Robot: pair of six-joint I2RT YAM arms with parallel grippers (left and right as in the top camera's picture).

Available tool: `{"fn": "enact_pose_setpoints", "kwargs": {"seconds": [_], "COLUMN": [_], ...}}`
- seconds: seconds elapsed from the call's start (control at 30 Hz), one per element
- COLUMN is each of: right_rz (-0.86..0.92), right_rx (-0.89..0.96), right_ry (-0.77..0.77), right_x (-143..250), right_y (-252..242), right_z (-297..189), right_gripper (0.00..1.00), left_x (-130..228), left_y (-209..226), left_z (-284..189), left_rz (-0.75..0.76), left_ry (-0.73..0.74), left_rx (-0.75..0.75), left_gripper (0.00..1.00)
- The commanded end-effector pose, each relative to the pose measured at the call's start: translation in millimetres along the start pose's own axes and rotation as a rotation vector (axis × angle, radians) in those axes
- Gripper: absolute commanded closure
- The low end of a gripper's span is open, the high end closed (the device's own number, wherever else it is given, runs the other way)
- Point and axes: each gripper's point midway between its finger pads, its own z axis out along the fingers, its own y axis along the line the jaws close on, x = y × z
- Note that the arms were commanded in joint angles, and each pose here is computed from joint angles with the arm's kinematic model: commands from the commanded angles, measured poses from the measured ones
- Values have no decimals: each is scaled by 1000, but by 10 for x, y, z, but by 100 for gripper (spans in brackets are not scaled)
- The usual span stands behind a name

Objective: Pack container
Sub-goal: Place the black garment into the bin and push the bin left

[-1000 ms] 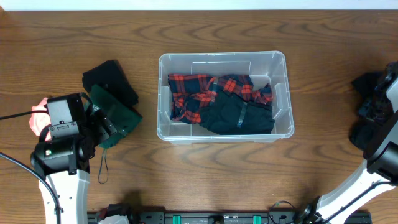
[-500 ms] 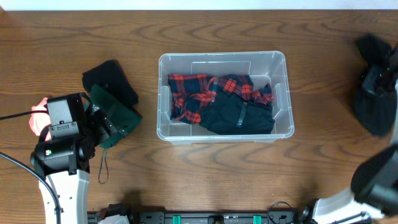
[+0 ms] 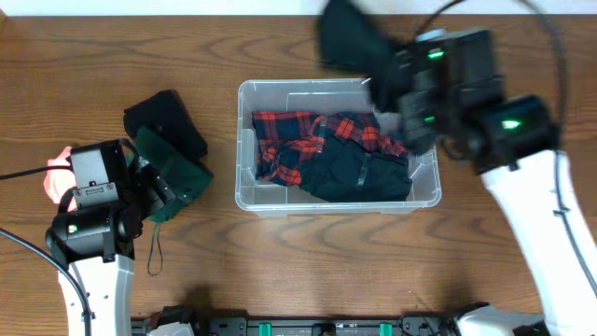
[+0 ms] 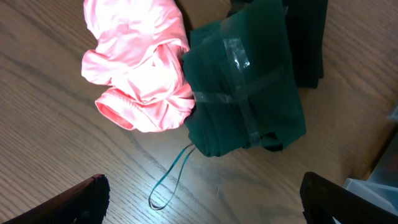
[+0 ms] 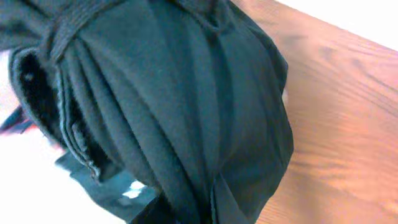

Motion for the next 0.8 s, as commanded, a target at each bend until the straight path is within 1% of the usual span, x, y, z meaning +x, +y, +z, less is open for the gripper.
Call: {"fn": "enact_pose_setpoints", "kwargs": {"seconds": [0.0, 0.1, 0.23, 0.3, 0.37, 0.4, 0.43, 0.53, 0.57, 0.6, 0.63, 0.67, 0.7, 0.73, 0.77], "right_rz": [-102, -174, -268, -308, -364, -377, -384, -370, -360, -349, -336, -317, -305, -284, -272], "right_rx": [-26, -60, -85, -97, -118, -118, -113, -98, -89, -76, -68, -62, -58, -58, -60], "right_ry": [73, 203, 397, 455, 475, 467, 442, 348, 308, 264, 222, 165, 129, 71, 45], "right_x": [144, 490, 1093, 1290, 1367, 1356, 1302, 1053, 944, 827, 716, 571, 485, 353, 293], "right_y": [350, 632, 915, 1010, 1100, 1125, 1142, 1119, 1091, 1057, 1026, 993, 970, 946, 934], "right_z": [263, 622, 1022, 1086, 1073, 1059, 1024, 889, 826, 769, 706, 630, 585, 522, 497], "right_gripper": [99, 99, 99, 99, 99, 94, 87, 59, 55, 47, 35, 28, 22, 20, 20], "left_x": [-62, -62, -62, -63, -64, -63, -64, -63, -63, -63, -63, -63, -63, -63, -63], "left_y": [27, 27, 27, 26, 26, 26, 26, 26, 26, 26, 26, 26, 26, 26, 26], "left_z": [-37, -37, -37, -37, -37, -37, -37, -37, -37, -37, -37, -37, -37, -37, -37], "left_rz": [-24, -24, -24, -24, -24, -24, -24, -24, -24, -24, -24, -24, -24, -24, -24], "left_ry": [-17, -17, -17, -17, -18, -17, -18, -17, -17, -17, -17, -17, -17, -17, -17], "left_rx": [-13, -13, -13, -12, -12, -12, -12, -12, -12, -12, -12, -12, -12, -12, -12], "left_gripper": [2, 2, 2, 2, 2, 2, 2, 2, 2, 2, 2, 2, 2, 2, 2]}}
